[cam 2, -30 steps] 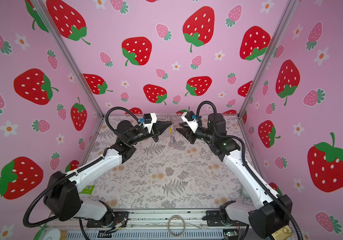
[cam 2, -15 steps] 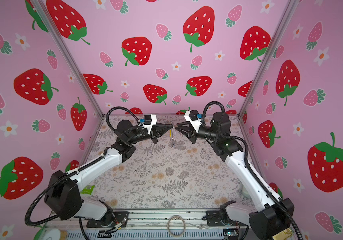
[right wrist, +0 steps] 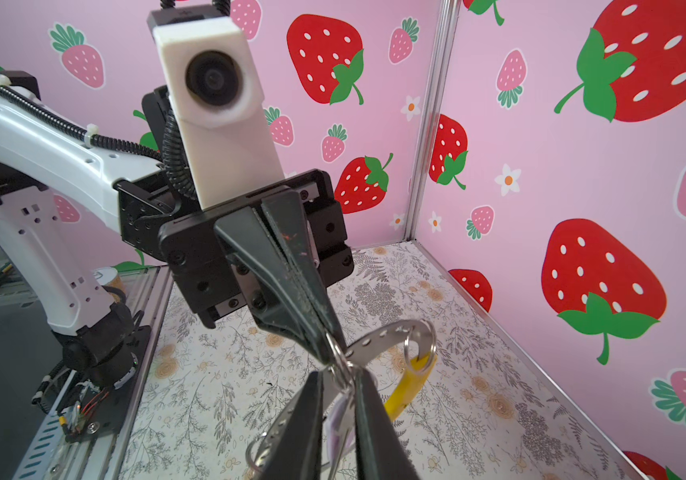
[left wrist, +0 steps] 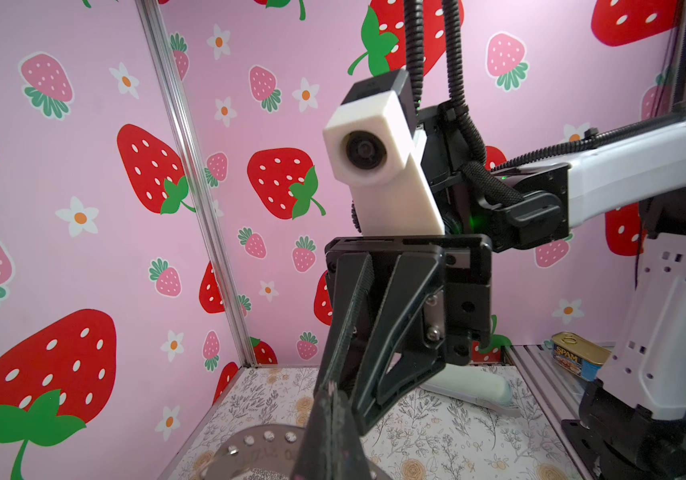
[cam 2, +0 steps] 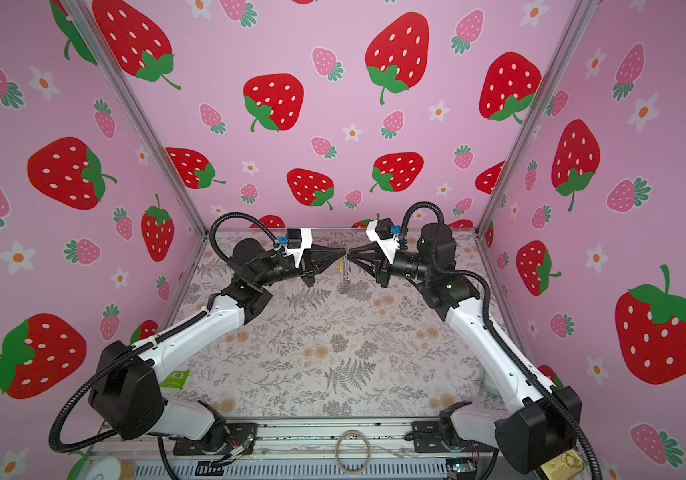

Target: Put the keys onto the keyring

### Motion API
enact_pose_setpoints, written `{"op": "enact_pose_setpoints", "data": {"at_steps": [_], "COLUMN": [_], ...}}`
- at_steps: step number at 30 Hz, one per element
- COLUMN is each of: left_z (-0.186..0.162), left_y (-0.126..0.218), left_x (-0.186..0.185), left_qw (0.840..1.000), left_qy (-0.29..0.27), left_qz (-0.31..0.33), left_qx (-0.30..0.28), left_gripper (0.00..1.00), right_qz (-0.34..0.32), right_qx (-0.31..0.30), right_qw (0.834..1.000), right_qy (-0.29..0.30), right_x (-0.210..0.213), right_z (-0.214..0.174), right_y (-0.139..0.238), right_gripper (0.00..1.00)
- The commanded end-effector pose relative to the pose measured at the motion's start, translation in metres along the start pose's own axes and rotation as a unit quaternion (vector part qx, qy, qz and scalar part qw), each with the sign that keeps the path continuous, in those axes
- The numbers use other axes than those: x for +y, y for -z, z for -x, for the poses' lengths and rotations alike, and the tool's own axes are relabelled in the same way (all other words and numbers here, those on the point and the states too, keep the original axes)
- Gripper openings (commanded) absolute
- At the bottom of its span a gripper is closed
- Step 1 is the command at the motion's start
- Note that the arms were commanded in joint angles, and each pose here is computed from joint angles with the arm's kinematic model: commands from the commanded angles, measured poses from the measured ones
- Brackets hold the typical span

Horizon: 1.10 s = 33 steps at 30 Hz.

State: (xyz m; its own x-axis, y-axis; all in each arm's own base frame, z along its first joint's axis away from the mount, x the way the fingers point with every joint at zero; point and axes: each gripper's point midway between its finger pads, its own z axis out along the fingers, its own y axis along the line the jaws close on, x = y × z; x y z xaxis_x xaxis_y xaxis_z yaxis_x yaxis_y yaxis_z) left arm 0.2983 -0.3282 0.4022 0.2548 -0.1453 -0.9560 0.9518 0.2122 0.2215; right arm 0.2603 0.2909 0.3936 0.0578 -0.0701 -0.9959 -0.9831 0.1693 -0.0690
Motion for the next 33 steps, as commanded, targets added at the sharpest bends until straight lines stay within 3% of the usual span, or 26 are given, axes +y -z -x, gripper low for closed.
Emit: {"op": "enact_pose_setpoints", "data": {"at_steps": [1,10,12,15,24,33], "left_z": [0.025,0.022,0.017,0.007,0.000,-0.012], "left_y": [-0.003,-0.003,-0.002,0.004,0.018,0.018], "left_x": [0.003,0.001,0.000,-0.002,-0.002,-0.001], "left_qw": [0.999,0.999,0.998,0.993,0.974,0.970], "left_qy": [-0.029,-0.038,-0.050,-0.077,-0.107,-0.095], "left_qz": [-0.006,-0.011,-0.012,-0.015,-0.047,-0.064], "left_qx": [-0.029,-0.006,0.023,0.090,0.192,0.214], "left_gripper": [0.00,0.01,0.21,0.31,0.25,0.25], "right_qz": [0.020,0.019,0.011,-0.002,-0.023,-0.024], "right_qx": [-0.012,0.001,0.015,0.046,0.124,0.169], "right_qw": [1.000,1.000,1.000,0.999,0.991,0.983], "right_qy": [0.005,0.009,0.012,0.016,0.032,0.061], "right_x": [0.008,0.007,0.005,0.000,-0.007,-0.001], "right_z": [0.007,0.003,-0.001,-0.010,-0.028,-0.029], "right_y": [-0.002,-0.003,-0.003,-0.002,-0.004,-0.012], "right_gripper": [0.12,0.00,0.00,0.00,0.00,0.00]}}
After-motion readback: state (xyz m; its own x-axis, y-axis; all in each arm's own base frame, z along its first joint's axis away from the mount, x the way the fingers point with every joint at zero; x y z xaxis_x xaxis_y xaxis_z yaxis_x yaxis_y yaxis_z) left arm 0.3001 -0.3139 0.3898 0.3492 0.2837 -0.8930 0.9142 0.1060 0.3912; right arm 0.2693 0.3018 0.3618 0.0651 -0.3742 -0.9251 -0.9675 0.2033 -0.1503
